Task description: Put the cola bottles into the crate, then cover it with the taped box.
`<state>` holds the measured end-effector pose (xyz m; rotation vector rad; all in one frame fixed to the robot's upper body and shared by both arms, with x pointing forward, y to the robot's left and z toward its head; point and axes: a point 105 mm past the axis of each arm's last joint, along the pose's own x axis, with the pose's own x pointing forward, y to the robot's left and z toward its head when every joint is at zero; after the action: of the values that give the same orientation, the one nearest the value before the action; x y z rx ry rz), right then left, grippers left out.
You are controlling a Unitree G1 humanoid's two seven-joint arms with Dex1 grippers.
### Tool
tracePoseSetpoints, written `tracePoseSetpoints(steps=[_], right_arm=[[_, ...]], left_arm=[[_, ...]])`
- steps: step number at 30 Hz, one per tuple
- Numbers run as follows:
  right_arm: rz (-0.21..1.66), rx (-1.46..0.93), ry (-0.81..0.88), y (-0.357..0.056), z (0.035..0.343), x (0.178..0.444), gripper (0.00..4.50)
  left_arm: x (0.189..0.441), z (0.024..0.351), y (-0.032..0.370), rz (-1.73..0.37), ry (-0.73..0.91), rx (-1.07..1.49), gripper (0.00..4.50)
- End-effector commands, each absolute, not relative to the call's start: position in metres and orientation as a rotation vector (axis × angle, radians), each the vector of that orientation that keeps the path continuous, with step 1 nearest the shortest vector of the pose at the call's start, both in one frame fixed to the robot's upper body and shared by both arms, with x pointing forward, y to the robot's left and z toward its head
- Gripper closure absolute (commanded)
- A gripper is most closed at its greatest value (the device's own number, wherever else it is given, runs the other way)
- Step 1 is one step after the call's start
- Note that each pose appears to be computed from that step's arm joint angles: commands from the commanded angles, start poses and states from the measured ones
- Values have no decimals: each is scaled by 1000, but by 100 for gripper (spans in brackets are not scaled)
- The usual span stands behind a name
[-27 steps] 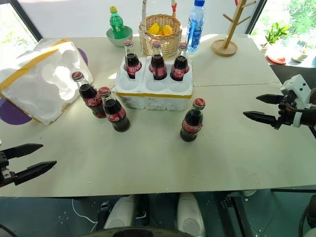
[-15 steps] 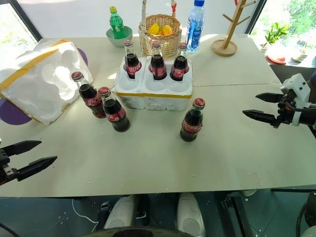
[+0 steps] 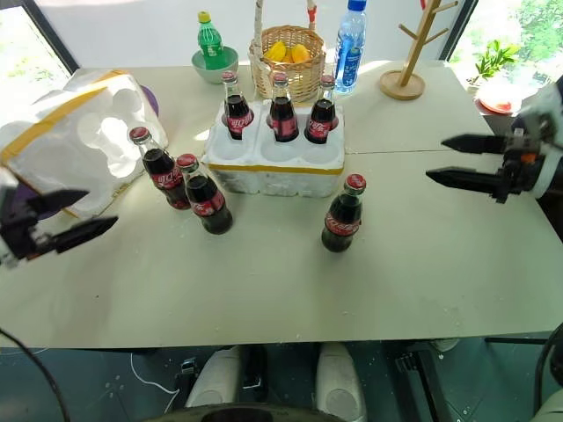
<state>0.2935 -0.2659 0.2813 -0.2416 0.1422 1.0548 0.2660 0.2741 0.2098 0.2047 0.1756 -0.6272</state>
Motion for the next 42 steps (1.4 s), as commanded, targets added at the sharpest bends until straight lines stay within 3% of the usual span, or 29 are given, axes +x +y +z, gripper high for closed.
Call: tracePoseSetpoints(steps=[1, 10, 20, 23, 25, 26, 34, 42], right_arm=[[1186, -255, 116, -241, 302, 276, 0], [1244, -267, 108, -216, 304, 274, 0], [1253, -272, 68, -204, 315, 273, 0], [1237, -267, 51, -203, 319, 275, 0], [1229, -270, 45, -203, 320, 275, 0], [1227, -267, 44, -203, 320, 275, 0], [1199, -270, 36, -204, 319, 275, 0], [1155, -275, 40, -209, 317, 270, 0]], left_arm=[[289, 207, 272, -660, 173, 245, 3], [340, 195, 248, -776, 154, 250, 3], [375, 175, 228, -808, 166, 265, 3], [375, 173, 228, -831, 170, 273, 88], [375, 175, 230, -830, 171, 282, 174], [374, 178, 232, -831, 167, 287, 169], [374, 246, 214, -1004, 80, 198, 169], [383, 312, 157, -1272, -21, 185, 169]])
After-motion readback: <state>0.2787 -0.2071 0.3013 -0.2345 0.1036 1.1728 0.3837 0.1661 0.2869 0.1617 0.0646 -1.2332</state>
